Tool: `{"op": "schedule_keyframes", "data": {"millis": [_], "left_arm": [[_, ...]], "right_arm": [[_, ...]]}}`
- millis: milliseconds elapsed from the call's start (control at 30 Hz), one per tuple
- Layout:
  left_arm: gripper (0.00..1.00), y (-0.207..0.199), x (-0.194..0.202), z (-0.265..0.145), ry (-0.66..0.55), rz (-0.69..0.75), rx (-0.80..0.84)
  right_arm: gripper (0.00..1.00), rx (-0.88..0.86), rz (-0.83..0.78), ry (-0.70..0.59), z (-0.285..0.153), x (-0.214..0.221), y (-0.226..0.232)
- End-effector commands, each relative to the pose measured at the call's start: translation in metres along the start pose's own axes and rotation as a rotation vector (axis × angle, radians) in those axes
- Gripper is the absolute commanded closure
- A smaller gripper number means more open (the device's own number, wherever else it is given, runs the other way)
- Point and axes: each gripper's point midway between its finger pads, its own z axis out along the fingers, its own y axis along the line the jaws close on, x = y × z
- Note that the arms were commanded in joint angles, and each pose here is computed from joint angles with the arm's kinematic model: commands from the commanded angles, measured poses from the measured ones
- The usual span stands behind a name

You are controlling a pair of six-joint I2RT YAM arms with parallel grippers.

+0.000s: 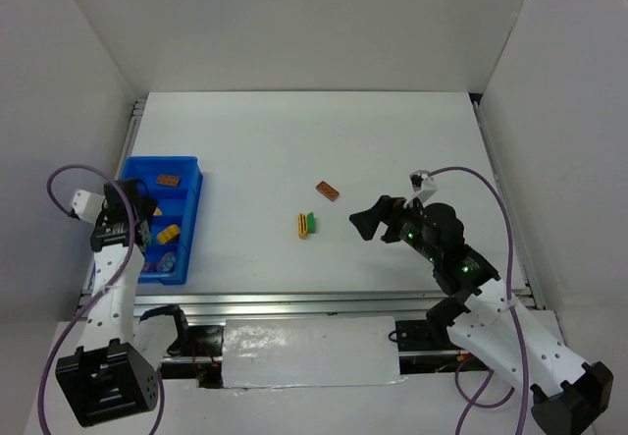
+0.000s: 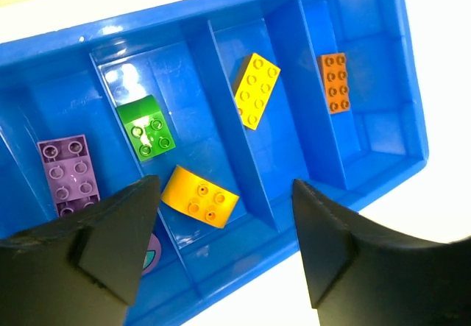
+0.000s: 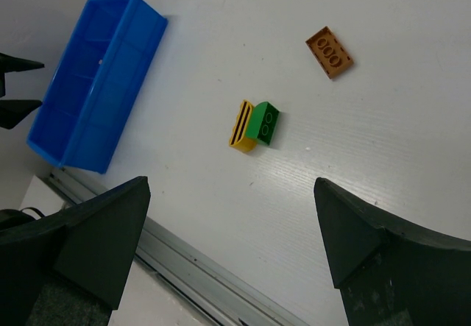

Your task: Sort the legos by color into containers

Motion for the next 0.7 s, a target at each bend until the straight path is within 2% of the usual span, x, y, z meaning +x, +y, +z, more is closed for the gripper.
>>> {"op": "schedule_keyframes", "data": {"millis": [0,267,667], "left_arm": [[0.14,-0.014,-0.018,-0.015,-0.029,0.022,0.057],[0.13,-0.023,-0.036,-0.036,-0.065,0.059,0.113],[0.09,-0.028,-0.036,-0.04,-0.048,0.11,0.131]], "right_arm": [[0.0,-0.029,-0.017,-0.054,-0.001,-0.016,0.009],[0.0,-0.027,-0.016,-0.054,-0.001,-0.016,0.008],[0.0,-0.023,-0.015,-0.051,0.0,-0.016,0.008]]}}
